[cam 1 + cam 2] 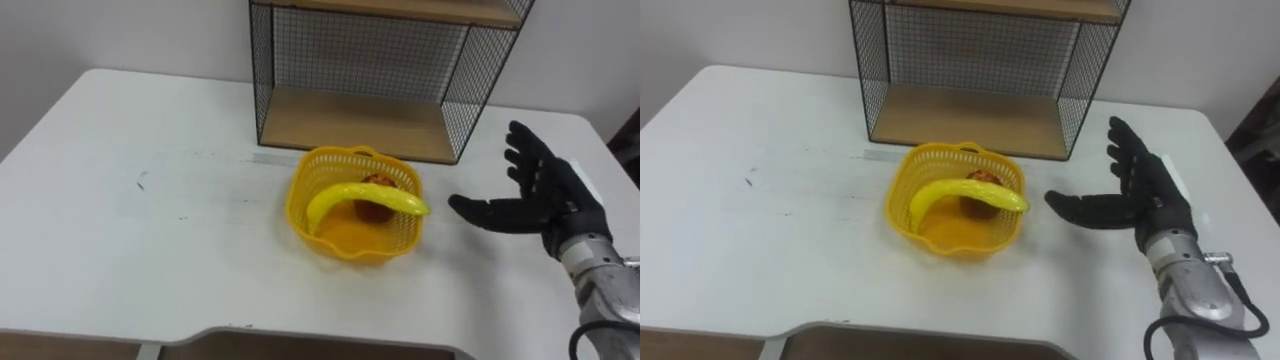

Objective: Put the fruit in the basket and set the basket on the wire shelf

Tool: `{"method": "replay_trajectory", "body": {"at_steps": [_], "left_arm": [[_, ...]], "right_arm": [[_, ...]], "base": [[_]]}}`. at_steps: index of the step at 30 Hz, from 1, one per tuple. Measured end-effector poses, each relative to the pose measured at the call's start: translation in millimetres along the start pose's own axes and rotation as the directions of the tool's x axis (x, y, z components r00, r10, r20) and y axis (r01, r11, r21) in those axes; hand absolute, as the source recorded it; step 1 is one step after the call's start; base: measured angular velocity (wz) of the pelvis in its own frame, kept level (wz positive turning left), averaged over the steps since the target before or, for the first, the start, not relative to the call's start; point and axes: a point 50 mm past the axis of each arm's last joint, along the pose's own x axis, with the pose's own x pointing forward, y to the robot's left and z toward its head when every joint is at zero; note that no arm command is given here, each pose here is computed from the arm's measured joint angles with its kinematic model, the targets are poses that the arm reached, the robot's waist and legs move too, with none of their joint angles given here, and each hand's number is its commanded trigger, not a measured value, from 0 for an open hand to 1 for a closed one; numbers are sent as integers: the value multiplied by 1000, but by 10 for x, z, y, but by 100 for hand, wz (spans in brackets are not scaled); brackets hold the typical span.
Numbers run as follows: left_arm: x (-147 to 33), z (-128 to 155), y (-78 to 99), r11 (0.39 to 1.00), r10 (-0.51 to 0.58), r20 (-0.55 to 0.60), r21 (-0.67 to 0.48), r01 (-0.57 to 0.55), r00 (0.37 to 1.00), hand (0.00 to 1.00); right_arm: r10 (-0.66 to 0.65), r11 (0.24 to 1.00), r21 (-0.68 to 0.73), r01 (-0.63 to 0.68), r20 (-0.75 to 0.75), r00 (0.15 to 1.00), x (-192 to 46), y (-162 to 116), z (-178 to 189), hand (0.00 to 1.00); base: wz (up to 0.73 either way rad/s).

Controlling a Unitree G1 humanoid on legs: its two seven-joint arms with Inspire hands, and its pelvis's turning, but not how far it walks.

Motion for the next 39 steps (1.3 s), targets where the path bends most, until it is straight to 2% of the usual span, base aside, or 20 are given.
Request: {"method": "replay_trajectory", "body": {"at_steps": [1, 3, 4, 6, 7, 9, 13, 15, 16, 18, 19, 21, 22, 24, 29, 32, 34, 37, 39], "left_arm": [[-1, 9, 33, 998, 24, 1, -51, -23, 1000, 0], [-19, 149, 187, 953, 131, 28, -280, -118, 991, 0], [-27, 204, 227, 933, 165, 35, -329, -144, 986, 0], [-101, 504, 360, 841, 288, 96, -502, -203, 953, 0], [-133, 598, 390, 813, 315, 116, -545, -205, 942, 0], [-280, 917, 520, 704, 431, 182, -680, -203, 884, 0], [-501, 1196, 701, 560, 586, 189, -797, -225, 788, 0], [-655, 1300, 855, 451, 678, 159, -861, -235, 717, 0], [-694, 1318, 897, 421, 699, 149, -876, -235, 699, 0], [-828, 1404, 1067, 331, 777, 111, -909, -252, 619, 0], [-867, 1433, 1108, 311, 796, 105, -916, -253, 597, 0], [-1079, 1569, 1253, 246, 855, 108, -946, -213, 507, 0], [-1132, 1603, 1279, 237, 867, 115, -951, -198, 485, 0], [-1329, 1738, 1381, 217, 904, 146, -967, -137, 402, 0], [-1666, 1918, 1428, 229, 934, 223, -973, 9, 281, 0], [-1818, 2033, 1384, 272, 934, 283, -959, 75, 220, 0], [-1870, 2107, 1360, 300, 925, 318, -947, 112, 209, 0], [-1928, 2202, 1293, 390, 891, 413, -909, 150, 187, 0], [-1962, 2296, 1188, 477, 844, 507, -859, 186, 177, 0]], "right_arm": [[-13, 1000, 6, 13, -9, 1000, -14, -16, -23, 0], [-76, 997, 12, 77, -36, 996, -79, -101, -96, 0], [-92, 996, 15, 93, -39, 995, -87, -120, -104, 0], [-153, 987, 46, 156, -57, 987, -130, -183, -142, 0], [-167, 984, 53, 171, -64, 984, -147, -201, -159, 0], [-221, 972, 64, 227, -89, 971, -213, -285, -214, 0], [-294, 953, 44, 300, -114, 949, -323, -382, -280, 0], [-338, 938, 33, 345, -128, 932, -382, -445, -318, 0], [-346, 935, 31, 352, -131, 929, -392, -455, -325, 0], [-368, 927, 21, 374, -136, 920, -427, -480, -347, 0], [-375, 925, 15, 380, -137, 917, -433, -488, -350, 0], [-404, 913, 14, 409, -126, 906, -442, -537, -327, 0], [-411, 909, 15, 416, -123, 903, -444, -552, -320, 0], [-428, 902, 13, 431, -94, 899, -447, -583, -283, 0], [-394, 919, 4, 394, -38, 918, -427, -535, -186, 0], [-373, 928, -9, 373, -7, 928, -415, -522, -151, 0], [-355, 935, -12, 355, -5, 935, -409, -510, -149, 0], [-329, 943, -45, 328, 2, 944, -403, -496, -145, 0], [-306, 950, -67, 305, 4, 952, -397, -477, -146, 0]], "base": [[9], [8], [9], [11], [10], [0], [-13], [-11], [4], [0], [0], [6], [10], [6], [0], [15], [4], [0], [0]]}}
